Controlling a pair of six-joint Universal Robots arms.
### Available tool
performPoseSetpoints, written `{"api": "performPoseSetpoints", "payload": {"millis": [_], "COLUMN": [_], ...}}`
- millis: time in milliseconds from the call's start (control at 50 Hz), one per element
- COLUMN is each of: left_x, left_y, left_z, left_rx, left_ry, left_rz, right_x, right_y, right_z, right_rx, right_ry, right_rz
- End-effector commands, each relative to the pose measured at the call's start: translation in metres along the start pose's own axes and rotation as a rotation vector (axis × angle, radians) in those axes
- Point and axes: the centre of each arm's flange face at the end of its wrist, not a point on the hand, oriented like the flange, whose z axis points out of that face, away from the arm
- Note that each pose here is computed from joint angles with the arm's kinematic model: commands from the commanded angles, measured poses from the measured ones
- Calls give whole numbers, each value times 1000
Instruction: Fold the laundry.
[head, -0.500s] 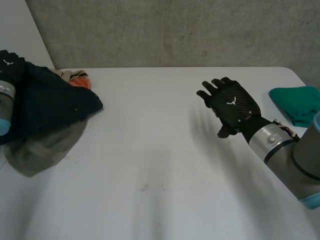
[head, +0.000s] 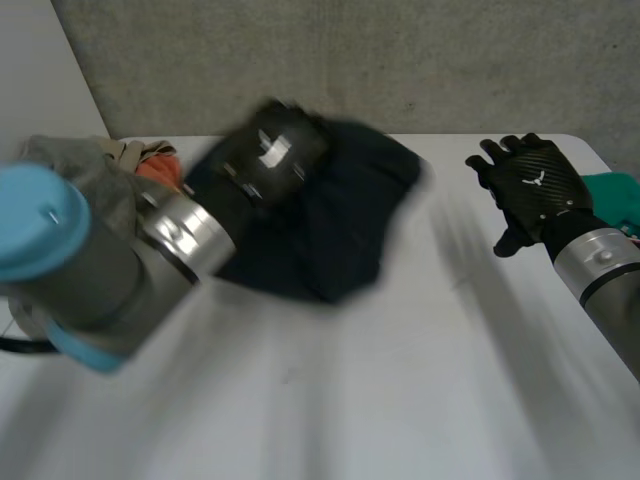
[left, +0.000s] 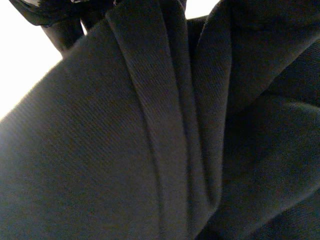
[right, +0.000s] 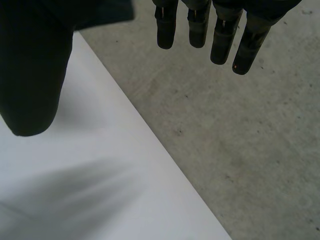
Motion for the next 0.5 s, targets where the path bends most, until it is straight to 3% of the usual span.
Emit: {"api": "performPoseSetpoints", "payload": {"millis": [20, 120, 220, 360, 500], "left_x": [55, 59, 49, 25, 6], "left_y": [17, 19, -7, -39, -44], "left_z": [-22, -32, -38, -47, -44], "left_rx": [-90, -160, -178, -199, -229], "left_ry": [142, 156, 126, -35, -164], "left_rz": [-81, -78, -67, -70, -71], "right_x": [8, 12, 19, 30, 36], "right_y": [9, 8, 5, -21, -38], "right_z": [-1, 0, -2, -15, -31], "right_rx": [-30, -31, -66, -204, -393], "right_ry": [18, 22, 17, -58, -133], "right_rz": [11, 10, 24, 154, 330]}}
